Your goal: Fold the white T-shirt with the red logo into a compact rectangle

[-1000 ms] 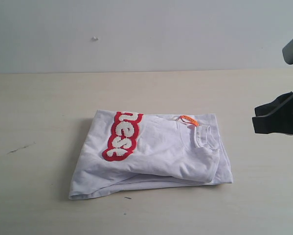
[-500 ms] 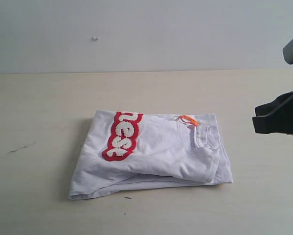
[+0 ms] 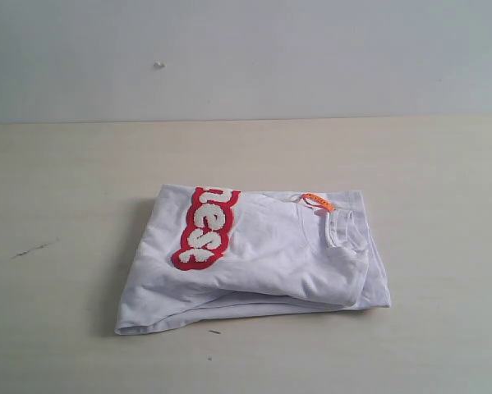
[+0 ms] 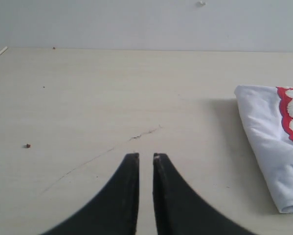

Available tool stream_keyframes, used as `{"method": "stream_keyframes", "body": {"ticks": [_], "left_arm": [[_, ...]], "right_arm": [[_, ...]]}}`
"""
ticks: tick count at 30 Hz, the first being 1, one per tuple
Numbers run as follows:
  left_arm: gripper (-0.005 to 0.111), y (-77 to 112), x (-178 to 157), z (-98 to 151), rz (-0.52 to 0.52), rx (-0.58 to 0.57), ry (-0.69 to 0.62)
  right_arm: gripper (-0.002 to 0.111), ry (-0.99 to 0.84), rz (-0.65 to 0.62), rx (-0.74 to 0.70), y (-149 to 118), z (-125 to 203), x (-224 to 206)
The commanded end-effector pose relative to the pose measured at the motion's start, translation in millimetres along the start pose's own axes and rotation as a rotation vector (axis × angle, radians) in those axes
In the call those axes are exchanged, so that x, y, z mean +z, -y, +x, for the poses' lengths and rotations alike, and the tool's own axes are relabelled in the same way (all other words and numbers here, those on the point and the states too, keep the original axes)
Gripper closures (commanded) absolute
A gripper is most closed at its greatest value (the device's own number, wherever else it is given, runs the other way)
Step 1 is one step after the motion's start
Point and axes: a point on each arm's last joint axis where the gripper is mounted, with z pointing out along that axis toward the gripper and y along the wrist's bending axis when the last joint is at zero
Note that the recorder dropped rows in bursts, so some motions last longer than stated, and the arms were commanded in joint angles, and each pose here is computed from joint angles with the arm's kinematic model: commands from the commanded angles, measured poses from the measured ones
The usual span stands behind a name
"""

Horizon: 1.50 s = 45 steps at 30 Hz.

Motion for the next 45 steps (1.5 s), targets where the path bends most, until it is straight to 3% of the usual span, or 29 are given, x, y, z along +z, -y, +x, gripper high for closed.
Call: {"method": "stream_keyframes", "body": {"ticks": [1, 18, 28, 35, 38, 45], "left_arm": [[0.094, -0.2, -0.1, -0.2, -0.002, -0.002, 0.014], [0.094, -0.2, -0.1, -0.2, -0.002, -0.002, 0.014], [0.094, -0.2, -0.1, -0.2, -0.002, -0.002, 0.014], [0.094, -0.2, -0.1, -0.2, -0.002, -0.002, 0.014], [0.094, -0.2, -0.1, -0.2, -0.002, -0.002, 0.014], [0.094, -0.2, -0.1, -0.2, -0.002, -0.002, 0.014]], "right_arm": [[0.103, 0.044, 0.070, 0.022, 8.4, -0.9, -19.3], [0.103, 0.151, 0.193, 0.003, 8.3, 0.9, -65.1], [0.103, 0.128, 0.212, 0.167, 10.9, 4.7, -65.2], [0.103, 0.000, 0.346, 0.159, 20.3, 18.3, -70.2], [0.103, 0.040, 0.419, 0.190, 22.1, 27.7, -78.4], [0.103, 0.158, 0.434, 0.164, 16.6, 53.4, -82.8]]}}
